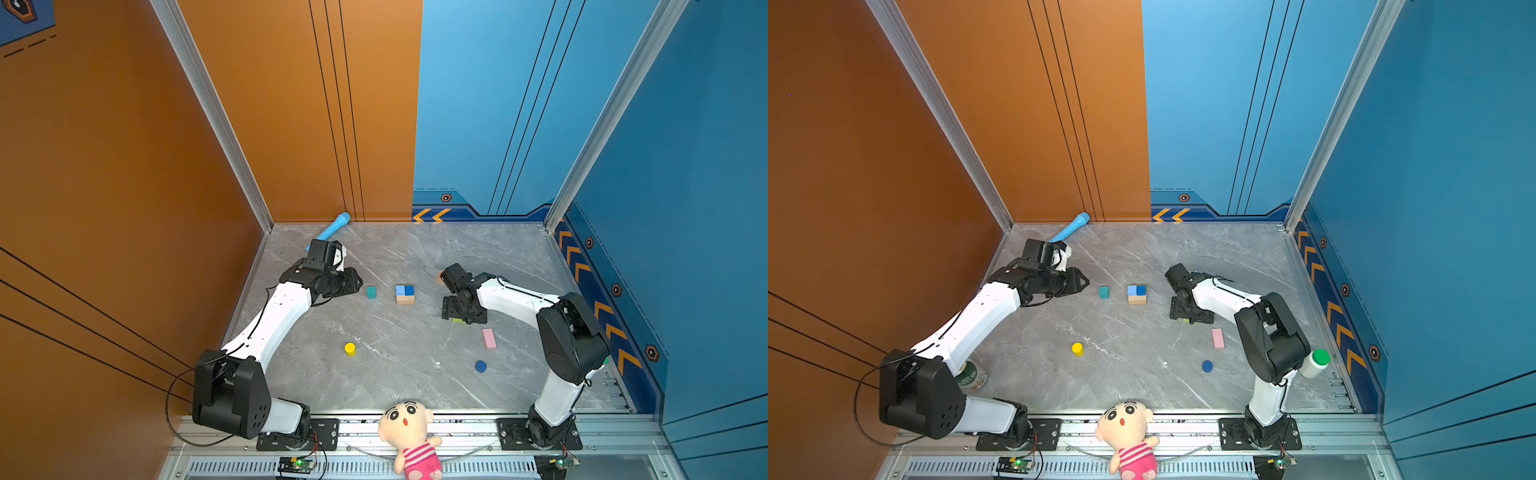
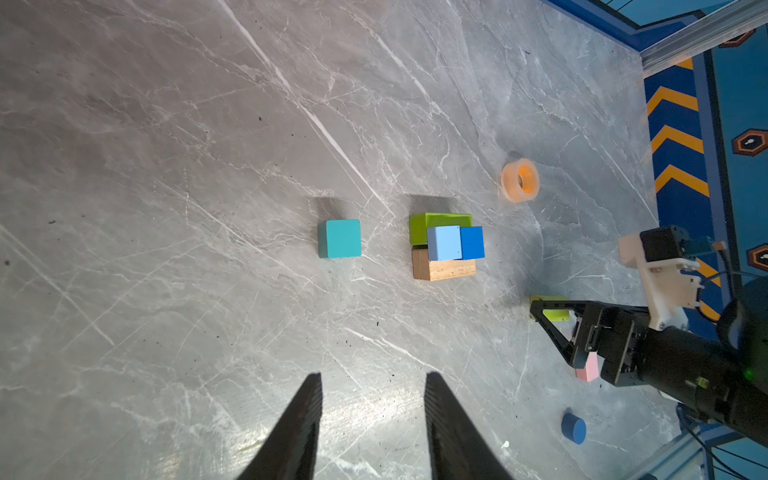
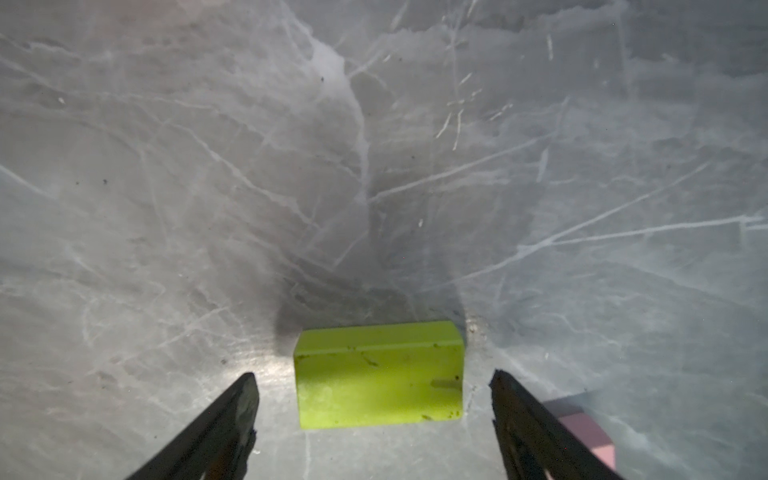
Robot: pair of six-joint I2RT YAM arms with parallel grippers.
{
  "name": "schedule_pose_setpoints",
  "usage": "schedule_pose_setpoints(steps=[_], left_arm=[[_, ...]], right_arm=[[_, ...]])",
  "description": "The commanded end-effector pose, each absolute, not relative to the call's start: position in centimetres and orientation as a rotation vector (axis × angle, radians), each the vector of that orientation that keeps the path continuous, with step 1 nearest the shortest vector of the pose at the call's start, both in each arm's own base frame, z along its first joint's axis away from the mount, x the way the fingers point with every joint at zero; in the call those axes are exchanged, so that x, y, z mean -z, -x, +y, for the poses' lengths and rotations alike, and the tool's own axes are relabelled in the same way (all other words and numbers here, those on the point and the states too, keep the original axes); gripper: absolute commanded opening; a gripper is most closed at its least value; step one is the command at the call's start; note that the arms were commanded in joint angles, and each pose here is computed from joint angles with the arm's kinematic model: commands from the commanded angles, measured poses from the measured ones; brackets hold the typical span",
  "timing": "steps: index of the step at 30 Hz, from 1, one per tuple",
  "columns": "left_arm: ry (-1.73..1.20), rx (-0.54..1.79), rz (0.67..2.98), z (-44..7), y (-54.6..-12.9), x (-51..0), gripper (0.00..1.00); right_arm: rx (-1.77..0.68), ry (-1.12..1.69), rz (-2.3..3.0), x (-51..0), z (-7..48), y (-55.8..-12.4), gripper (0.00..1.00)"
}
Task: Build the wood block tower
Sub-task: 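Lower the right gripper onto the loose lime-green block and close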
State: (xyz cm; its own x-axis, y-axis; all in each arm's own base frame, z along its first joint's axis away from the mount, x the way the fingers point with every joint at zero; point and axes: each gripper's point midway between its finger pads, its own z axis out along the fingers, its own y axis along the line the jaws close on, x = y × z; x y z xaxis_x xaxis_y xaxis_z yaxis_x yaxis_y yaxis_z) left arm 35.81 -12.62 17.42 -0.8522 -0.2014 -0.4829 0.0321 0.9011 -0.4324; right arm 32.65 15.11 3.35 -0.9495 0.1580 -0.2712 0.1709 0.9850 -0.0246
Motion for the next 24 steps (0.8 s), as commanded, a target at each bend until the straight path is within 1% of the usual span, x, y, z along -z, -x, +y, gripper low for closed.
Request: schedule_pose_setpoints(steps=[1,6,18,24], left_arm=[[0.128,0.609,2.542,-12.60,-35.71,-16.78,0.43],[0.130,0.613,2.545,-12.63,-35.78,-16.71,0.43],[0.133,0.625,2.553,-12.83,-35.87,-16.47,0.43],[0.133,0.627,2.554,-12.86,-35.93,-16.45,0.43]], right_arm=[[0.059,-0.280,2.865,-2.85,14.79,-32.49,0.87],[0.038,-0.284,2.880,-2.35,14.90,-32.25,0.84],[0.024,-0.288,2.895,-2.08,14.69,-31.79,0.72],[0.019,-0.291,2.890,-2.31,14.61,-31.77,0.71]])
